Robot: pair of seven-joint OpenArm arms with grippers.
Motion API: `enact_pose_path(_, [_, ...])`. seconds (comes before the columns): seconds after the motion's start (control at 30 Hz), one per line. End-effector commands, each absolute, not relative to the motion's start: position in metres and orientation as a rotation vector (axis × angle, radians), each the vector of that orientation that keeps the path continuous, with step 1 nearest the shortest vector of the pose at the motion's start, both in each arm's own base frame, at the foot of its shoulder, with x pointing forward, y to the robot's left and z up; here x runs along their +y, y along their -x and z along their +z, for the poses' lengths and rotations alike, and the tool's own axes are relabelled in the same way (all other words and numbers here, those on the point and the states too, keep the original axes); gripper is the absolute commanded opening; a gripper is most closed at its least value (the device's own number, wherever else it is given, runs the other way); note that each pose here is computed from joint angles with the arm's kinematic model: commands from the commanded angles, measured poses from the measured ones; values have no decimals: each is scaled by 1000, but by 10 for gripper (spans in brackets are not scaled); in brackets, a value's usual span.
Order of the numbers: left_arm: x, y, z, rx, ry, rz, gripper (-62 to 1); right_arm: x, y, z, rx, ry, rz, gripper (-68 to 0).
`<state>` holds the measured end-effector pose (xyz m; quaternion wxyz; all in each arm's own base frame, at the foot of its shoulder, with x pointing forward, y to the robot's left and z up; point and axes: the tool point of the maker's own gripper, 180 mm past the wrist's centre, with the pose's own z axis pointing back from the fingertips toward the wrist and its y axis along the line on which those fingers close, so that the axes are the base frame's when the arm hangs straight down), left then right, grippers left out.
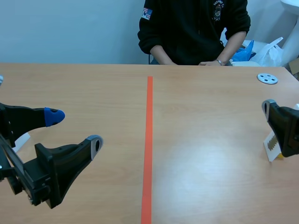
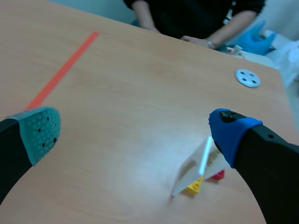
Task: Sort the leaf by its shape. The table is split by an orange tape line. A compound leaf with several leaflets goes to the left side, a simple leaf with one blade goes to the right side. Return to the home posture when a red brick is placed on the table.
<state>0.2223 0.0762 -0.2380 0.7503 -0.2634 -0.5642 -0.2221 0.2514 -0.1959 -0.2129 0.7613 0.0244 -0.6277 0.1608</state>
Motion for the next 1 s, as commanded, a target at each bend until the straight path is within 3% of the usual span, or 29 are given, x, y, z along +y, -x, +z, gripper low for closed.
enact_pose_path(0.0, [75, -224, -232, -1261, 590, -474, 14, -187, -250, -204, -1381, -86, 384, 2])
enact_pose_path(0.5, [75, -224, -232, -1261, 590, -474, 14, -93, -225, -209, -1313, -400, 563, 2])
enact_pose_path(0.97, [75, -224, -232, -1261, 589, -475, 14, -86, -228, -203, -1337, -427, 628, 3])
